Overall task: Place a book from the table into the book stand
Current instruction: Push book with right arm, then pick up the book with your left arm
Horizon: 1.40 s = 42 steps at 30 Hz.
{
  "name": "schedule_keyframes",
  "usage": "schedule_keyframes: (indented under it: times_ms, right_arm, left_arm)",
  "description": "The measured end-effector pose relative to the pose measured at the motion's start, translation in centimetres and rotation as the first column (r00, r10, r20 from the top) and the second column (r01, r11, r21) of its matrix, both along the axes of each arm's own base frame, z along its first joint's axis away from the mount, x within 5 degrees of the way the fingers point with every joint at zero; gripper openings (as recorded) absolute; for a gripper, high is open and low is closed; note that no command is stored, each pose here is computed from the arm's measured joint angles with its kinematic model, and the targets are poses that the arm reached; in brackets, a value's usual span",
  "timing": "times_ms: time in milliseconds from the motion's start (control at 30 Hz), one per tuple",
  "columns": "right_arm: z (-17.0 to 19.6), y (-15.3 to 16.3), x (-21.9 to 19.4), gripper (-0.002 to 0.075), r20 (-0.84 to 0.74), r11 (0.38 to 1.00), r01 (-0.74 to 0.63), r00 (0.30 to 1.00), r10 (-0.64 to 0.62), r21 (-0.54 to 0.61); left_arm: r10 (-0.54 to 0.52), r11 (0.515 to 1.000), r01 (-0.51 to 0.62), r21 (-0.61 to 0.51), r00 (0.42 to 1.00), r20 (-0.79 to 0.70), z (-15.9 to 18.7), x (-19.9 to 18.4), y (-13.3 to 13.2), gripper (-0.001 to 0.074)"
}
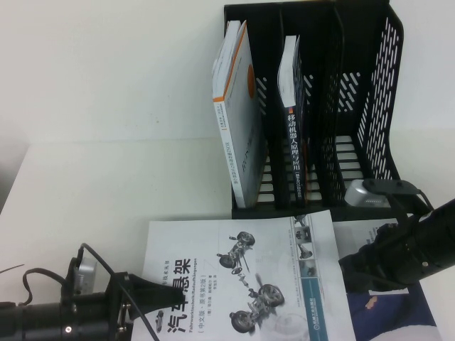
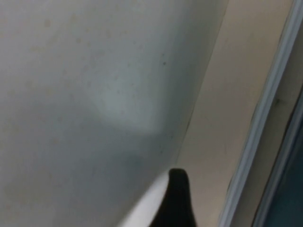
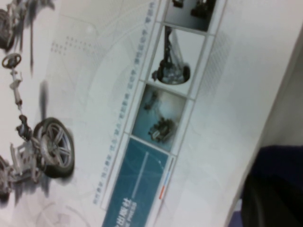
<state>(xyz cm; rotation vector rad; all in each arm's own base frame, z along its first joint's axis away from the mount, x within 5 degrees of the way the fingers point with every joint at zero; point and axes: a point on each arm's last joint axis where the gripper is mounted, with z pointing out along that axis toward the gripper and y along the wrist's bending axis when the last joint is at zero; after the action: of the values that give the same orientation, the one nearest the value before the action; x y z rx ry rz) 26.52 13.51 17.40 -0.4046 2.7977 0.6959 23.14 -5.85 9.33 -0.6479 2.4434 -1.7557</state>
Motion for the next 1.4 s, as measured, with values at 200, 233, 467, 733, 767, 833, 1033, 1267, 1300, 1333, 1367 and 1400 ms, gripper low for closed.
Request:
schedule_keyframes:
  times_ms: [200, 233, 467, 733, 767, 833, 1033, 1267, 1300, 1333, 1367, 1400]
  right_arm:
    - [0.0, 0.1, -0.1, -0.0003, -0.007, 1.0, -0.021, 1.0, 0.021, 0.004]
    - [0.0, 0.1, -0.1, -0.0003, -0.007, 1.0, -0.021, 1.0, 0.021, 0.004]
    - [0.0, 0.1, -0.2, -0.0003, -0.006, 1.0, -0.024, 1.0, 0.024, 0.005]
    - [0.0, 0.1, -0.1, -0.0003, -0.002, 1.0, -0.024, 1.0, 0.024, 0.004]
    - [0.0, 0.1, -0.1, -0.0003, -0.002, 1.0, -0.024, 1.0, 0.024, 0.004]
    - [0.2, 0.0, -0.2, -0.0003, 0.005, 1.0, -0.025, 1.0, 0.025, 0.005]
    - [4.0, -0.5, -1.2, -0.0003, 0.137, 0.999, -0.047, 0.989, 0.045, 0.012]
    - [8.6, -2.0, -3.5, -0.0003, 0.283, 0.998, -0.048, 0.957, 0.055, -0.031]
    - [9.0, -2.2, -3.7, -0.0003, 0.298, 0.998, -0.046, 0.953, 0.056, -0.04]
    - [9.5, -2.4, -4.0, -0.0003, 0.314, 0.998, -0.039, 0.948, 0.052, -0.048]
    - [9.9, -2.6, -4.3, -0.0003, 0.323, 0.998, -0.035, 0.945, 0.051, -0.054]
    - [10.3, -2.8, -4.6, -0.0003, 0.335, 0.998, -0.033, 0.941, 0.05, -0.059]
  left_arm:
    - [0.015, 0.999, -0.016, -0.037, 1.0, -0.026, 0.2, 0.1, -0.1, 0.0382]
    - [0.015, 0.999, -0.017, -0.043, 0.999, -0.029, 0.3, 0.1, -0.1, 0.0355]
    - [0.017, 0.997, -0.019, -0.08, 1.0, -0.026, 0.7, 0.3, -0.2, 0.0114]
    - [0.021, 0.996, -0.024, -0.087, 0.999, -0.038, 0.8, 0.3, -0.2, 0.0115]
    - [0.023, 0.996, -0.026, -0.088, 0.999, -0.04, 0.9, 0.3, -0.2, 0.0115]
    - [0.028, 0.996, -0.031, -0.082, 0.999, -0.036, 1.2, 0.3, -0.1, 0.0115]
    - [0.025, 0.999, -0.023, -0.027, 0.997, 0.068, 4.1, 0.2, -0.2, 0.0114]
    - [0.009, 0.999, -0.022, 0.042, 0.961, 0.276, 9.9, 0.1, 0.0, 0.0112]
    - [0.006, 0.999, -0.021, 0.047, 0.953, 0.303, 10.9, 0.2, 0.0, 0.0112]
    - [0.001, 0.998, -0.02, 0.053, 0.946, 0.323, 11.7, 0.2, 0.0, 0.0112]
    - [-0.004, 0.998, -0.017, 0.058, 0.936, 0.351, 12.8, 0.2, 0.0, 0.0112]
    - [-0.01, 0.998, -0.015, 0.063, 0.926, 0.377, 13.9, 0.2, 0.0, 0.0112]
